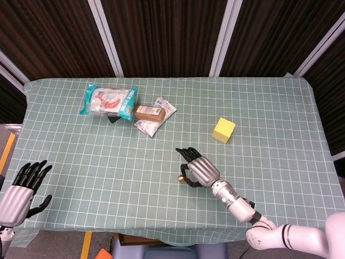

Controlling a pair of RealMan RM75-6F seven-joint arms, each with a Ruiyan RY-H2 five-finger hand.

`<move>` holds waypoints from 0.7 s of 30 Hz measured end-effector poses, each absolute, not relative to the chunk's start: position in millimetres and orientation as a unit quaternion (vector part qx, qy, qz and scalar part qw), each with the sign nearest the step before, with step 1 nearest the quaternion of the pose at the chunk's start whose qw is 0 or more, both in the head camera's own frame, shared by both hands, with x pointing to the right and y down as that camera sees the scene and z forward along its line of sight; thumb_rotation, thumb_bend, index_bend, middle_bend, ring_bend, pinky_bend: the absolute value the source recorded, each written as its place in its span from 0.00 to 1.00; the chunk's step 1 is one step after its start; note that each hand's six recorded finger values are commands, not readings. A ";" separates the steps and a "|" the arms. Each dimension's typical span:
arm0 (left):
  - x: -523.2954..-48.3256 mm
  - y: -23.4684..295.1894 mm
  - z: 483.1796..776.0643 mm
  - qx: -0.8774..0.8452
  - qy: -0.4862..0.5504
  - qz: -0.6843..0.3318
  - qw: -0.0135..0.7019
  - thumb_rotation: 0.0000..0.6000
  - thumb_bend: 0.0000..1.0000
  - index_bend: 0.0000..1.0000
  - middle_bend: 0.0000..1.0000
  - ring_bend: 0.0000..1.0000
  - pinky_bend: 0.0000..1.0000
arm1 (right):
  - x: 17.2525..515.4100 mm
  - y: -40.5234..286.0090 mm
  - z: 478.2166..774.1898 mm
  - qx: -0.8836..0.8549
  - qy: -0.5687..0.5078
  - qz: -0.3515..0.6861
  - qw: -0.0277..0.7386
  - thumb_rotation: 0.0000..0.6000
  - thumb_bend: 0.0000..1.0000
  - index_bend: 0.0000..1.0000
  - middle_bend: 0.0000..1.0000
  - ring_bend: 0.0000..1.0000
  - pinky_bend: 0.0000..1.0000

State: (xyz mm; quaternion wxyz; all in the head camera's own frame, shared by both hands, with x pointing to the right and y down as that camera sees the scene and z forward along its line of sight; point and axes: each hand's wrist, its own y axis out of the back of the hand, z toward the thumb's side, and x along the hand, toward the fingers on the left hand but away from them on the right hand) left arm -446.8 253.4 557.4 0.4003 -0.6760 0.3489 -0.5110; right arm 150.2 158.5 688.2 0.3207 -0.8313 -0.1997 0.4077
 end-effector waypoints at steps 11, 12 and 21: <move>-446.6 254.8 558.6 -0.683 0.345 -0.509 0.395 1.00 0.36 0.00 0.00 0.00 0.05 | 171.4 166.9 676.1 -0.823 -0.204 0.411 0.336 1.00 0.65 0.76 0.06 0.00 0.00; -446.1 254.4 557.4 -0.682 0.346 -0.507 0.397 1.00 0.36 0.00 0.00 0.00 0.05 | 167.0 166.9 678.1 -0.822 -0.200 0.410 0.340 1.00 0.65 0.76 0.06 0.00 0.00; -451.2 253.3 558.7 -0.678 0.347 -0.515 0.393 1.00 0.36 0.00 0.00 0.00 0.05 | 171.0 170.3 679.0 -0.819 -0.193 0.420 0.339 1.00 0.65 0.76 0.06 0.00 0.00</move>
